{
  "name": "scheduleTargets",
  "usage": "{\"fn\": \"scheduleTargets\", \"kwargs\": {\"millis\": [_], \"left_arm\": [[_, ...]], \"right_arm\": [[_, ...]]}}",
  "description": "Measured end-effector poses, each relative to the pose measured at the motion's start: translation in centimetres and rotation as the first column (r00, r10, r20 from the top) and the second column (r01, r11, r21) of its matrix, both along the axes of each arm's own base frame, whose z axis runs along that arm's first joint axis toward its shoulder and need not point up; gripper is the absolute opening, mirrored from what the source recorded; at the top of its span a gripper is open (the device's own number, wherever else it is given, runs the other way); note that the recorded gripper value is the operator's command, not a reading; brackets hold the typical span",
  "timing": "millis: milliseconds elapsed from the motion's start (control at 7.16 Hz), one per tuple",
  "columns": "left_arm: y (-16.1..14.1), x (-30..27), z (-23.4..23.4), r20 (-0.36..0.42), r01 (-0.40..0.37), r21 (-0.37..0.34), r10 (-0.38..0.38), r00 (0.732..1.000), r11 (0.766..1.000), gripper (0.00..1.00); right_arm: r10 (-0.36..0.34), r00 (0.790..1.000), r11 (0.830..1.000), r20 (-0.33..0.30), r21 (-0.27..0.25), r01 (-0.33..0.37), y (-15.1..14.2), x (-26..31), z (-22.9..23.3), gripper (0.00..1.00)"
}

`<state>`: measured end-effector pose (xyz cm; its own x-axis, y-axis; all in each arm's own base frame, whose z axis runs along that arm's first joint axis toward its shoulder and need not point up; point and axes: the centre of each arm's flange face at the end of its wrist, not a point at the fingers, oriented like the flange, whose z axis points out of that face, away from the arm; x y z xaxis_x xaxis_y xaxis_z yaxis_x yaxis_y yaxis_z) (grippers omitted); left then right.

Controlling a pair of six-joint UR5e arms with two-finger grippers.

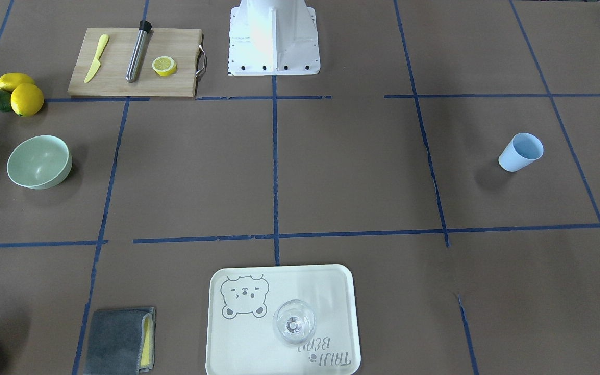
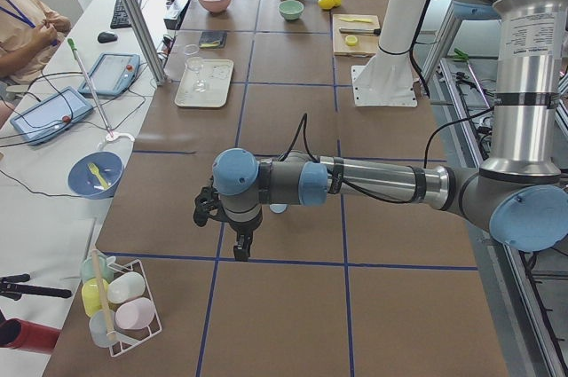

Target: Pour ice into bowl

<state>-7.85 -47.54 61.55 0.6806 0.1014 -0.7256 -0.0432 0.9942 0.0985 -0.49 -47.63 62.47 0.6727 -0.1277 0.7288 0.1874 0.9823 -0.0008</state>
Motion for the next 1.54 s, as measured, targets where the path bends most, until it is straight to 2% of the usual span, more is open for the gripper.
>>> {"fn": "scheduleTargets", "kwargs": {"millis": [558, 977, 1117, 1257, 1396, 1536], "left_arm": [[-0.2, 0.5, -0.9, -0.002, -0.011, 0.017, 0.011, 1.000, 1.000, 1.00], [-0.4, 1.8, -2.9, -0.004, -0.036, 0.056, 0.036, 0.999, 0.998, 1.00], [-0.4, 1.9, -2.9, -0.003, -0.038, 0.055, 0.039, 0.999, 0.998, 1.00], [-0.4, 2.0, -2.9, -0.002, -0.039, 0.055, 0.039, 0.999, 0.998, 1.00], [-0.4, 2.0, -2.9, -0.002, -0.039, 0.055, 0.039, 0.999, 0.998, 1.00], [-0.4, 2.0, -2.9, -0.003, -0.039, 0.054, 0.040, 0.999, 0.998, 1.00]], "right_arm": [[-0.014, 0.998, 0.994, 0.058, 0.110, 0.007, -0.7, -0.8, 0.9, 1.00], [-0.041, 0.986, 0.987, 0.164, 0.162, 0.014, -0.8, -2.3, 0.0, 1.00], [-0.058, 0.982, 0.987, 0.181, 0.161, 0.029, -0.8, -3.9, -0.5, 1.00], [-0.045, 0.982, 0.992, 0.185, 0.123, 0.022, -1.1, -6.2, -1.4, 1.00], [0.015, 0.986, 0.997, 0.164, 0.070, -0.027, -1.2, -8.9, -2.5, 1.00], [0.075, 0.989, 0.995, 0.127, 0.055, -0.082, -0.6, -11.8, -2.9, 1.00]]}}
